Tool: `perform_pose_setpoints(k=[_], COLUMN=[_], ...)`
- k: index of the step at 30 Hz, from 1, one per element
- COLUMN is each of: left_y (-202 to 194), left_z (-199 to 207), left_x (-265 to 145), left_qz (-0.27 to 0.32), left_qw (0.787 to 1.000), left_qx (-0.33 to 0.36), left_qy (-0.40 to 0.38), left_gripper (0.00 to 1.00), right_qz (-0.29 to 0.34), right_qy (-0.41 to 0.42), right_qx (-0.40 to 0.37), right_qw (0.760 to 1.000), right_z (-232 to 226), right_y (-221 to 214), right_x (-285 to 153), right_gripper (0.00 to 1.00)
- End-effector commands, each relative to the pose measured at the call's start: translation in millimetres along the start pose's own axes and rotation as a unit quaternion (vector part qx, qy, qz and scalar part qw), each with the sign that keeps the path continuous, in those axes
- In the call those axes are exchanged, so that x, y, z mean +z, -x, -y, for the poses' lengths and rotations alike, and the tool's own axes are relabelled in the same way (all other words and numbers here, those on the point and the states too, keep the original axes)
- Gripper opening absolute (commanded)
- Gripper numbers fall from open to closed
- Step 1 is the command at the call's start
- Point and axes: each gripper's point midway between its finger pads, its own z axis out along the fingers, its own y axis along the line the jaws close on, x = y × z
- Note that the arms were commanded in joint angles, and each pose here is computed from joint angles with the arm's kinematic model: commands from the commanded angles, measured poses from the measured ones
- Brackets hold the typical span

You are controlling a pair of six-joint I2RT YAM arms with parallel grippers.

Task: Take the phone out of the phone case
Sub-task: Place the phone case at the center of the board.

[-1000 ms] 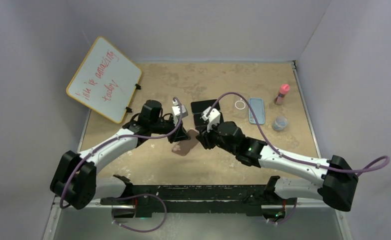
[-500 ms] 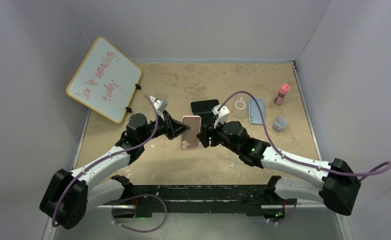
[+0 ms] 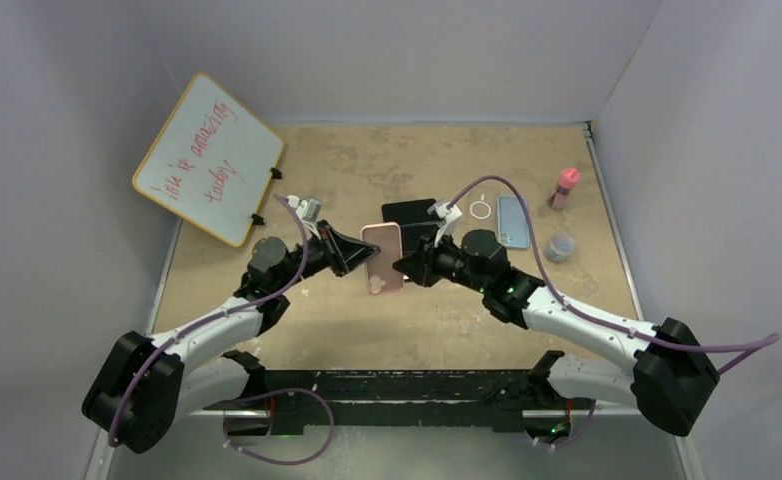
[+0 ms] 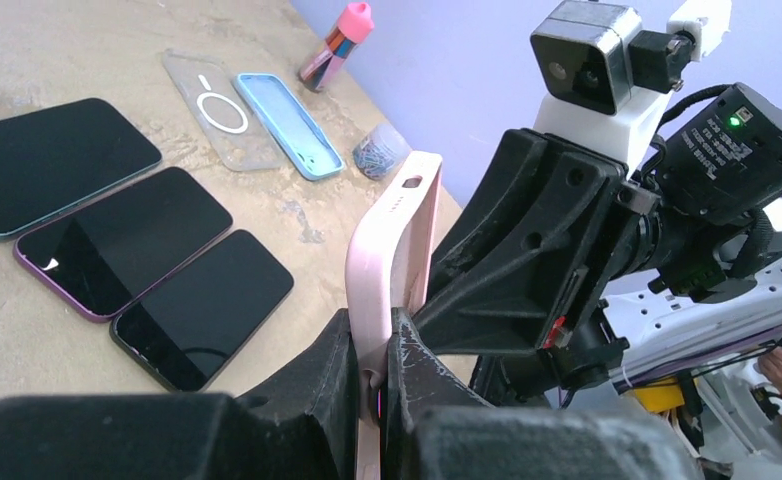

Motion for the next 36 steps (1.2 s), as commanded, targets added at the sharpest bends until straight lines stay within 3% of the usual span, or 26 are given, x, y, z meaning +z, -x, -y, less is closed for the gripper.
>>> perform_pose_setpoints(k=[1,2,7,13,17,22,28,36], left_y=[22,24,41,77,83,85,99,102], left_z=[20,18,3,-19,-50,-57,-52,-52], left_x=[7,8,12,3,-15,-33,-46,-51], left_qz=[0.027,0.026,0.01,-0.017,-0.043,-0.042,-0.019,-0.013], left_qw=[0.999,0.999,0.996,0.975,0.947,0.935,0.925,0.92], left_qx=[0.021,0.028,0.077,0.158,0.194,0.214,0.233,0.239], left_qy=[-0.032,-0.025,0.044,0.155,0.254,0.28,0.301,0.309], left_gripper=[0.08,0.13,0.5,0.66,0.67,0.68,0.69,0.69], right_qz=[0.014,0.015,0.012,0.001,-0.018,-0.048,-0.058,-0.077], right_qy=[0.027,0.022,-0.024,-0.078,-0.183,-0.287,-0.271,-0.218], right_qx=[0.009,0.011,-0.005,-0.016,-0.022,-0.006,0.096,0.161], right_qw=[0.999,1.0,1.0,0.997,0.983,0.957,0.956,0.96], right_z=[0,4,26,52,98,159,222,272], right_y=[18,20,34,48,58,70,90,101], right_x=[-2,-3,-11,-17,-27,-46,-30,27], right_gripper=[0.07,0.01,0.0,0.0,0.0,0.0,0.0,0.0])
